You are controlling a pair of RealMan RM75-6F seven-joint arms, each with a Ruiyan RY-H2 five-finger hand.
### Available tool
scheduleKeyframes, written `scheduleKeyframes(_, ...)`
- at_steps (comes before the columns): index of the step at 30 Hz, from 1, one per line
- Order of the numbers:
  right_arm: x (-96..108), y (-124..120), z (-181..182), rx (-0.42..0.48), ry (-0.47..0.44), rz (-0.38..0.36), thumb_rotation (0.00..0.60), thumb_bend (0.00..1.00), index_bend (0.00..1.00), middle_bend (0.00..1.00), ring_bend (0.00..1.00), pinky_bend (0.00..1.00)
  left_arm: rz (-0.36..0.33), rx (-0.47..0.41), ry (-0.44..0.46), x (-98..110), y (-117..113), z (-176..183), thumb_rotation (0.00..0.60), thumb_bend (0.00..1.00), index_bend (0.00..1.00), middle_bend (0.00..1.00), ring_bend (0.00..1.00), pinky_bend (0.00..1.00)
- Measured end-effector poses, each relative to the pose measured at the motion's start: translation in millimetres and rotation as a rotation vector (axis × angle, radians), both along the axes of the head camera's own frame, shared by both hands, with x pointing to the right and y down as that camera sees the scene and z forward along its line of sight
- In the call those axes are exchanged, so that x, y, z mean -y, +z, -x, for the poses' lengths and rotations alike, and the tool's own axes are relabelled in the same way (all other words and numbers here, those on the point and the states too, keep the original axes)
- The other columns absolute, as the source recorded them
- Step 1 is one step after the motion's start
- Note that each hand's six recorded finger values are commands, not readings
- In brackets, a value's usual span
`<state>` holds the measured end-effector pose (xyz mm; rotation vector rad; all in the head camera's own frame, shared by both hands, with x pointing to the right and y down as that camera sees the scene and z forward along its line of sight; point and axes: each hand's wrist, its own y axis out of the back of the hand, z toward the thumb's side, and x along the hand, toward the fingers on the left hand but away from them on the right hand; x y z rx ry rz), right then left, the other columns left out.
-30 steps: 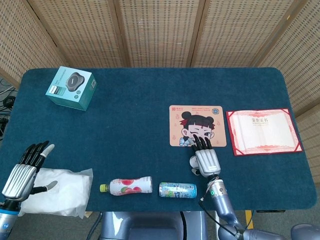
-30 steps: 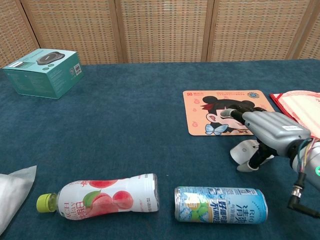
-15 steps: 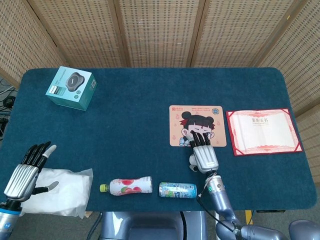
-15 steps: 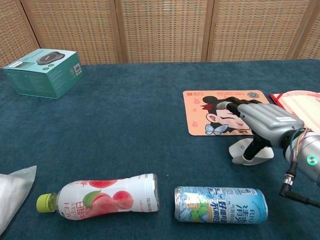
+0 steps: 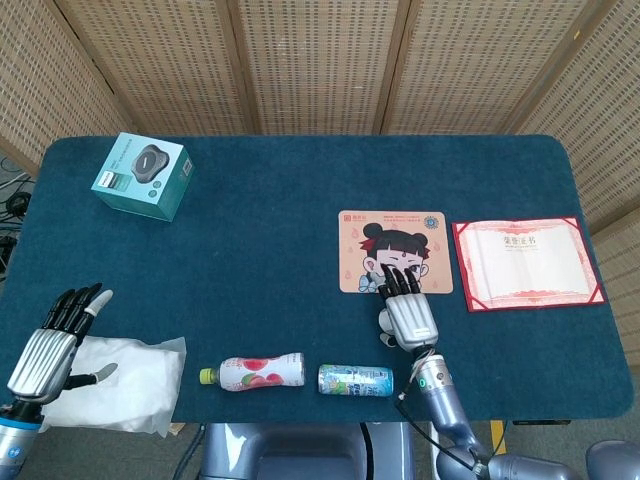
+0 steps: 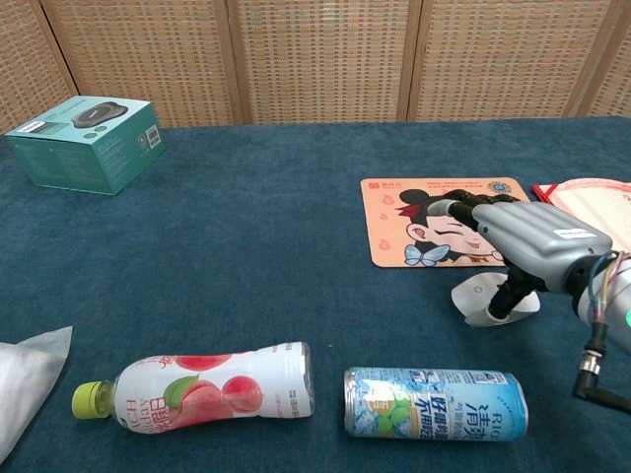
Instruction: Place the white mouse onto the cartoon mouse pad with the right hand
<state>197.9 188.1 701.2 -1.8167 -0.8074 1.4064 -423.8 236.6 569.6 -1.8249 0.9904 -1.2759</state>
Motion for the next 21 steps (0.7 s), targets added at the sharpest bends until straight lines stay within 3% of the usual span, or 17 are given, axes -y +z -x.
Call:
scheduleKeyframes(9,4.2,-18.9,-11.3,-0.063,-0.039,0.036,0.6,0.0,0.2,0.0,0.0,0.0,-0.005,-0.003,0.013,-2.5,-2.2,-3.1,0.6,0.15,0.0,0.0,0.0,0.0)
scheduleKeyframes(15,6.2,-18.6,-14.4,-0.123,-0.075,0.108,0.6,0.0,0.23,0.0,0.0,0.0,-0.005,-0.003,0.017,-3.2,-2.5,-3.8,0.6,0.15,0.0,0.0,0.0,0.0)
scheduleKeyframes(21,8.6,-14.3,-12.7,-0.142,-0.088,0.134,0.6,0.0,0.26,0.0,0.0,0.0,-0.002,-0.002,0.018,-3.6,-1.3,-4.0,0.6,0.15,0.0,0.0,0.0,0.0)
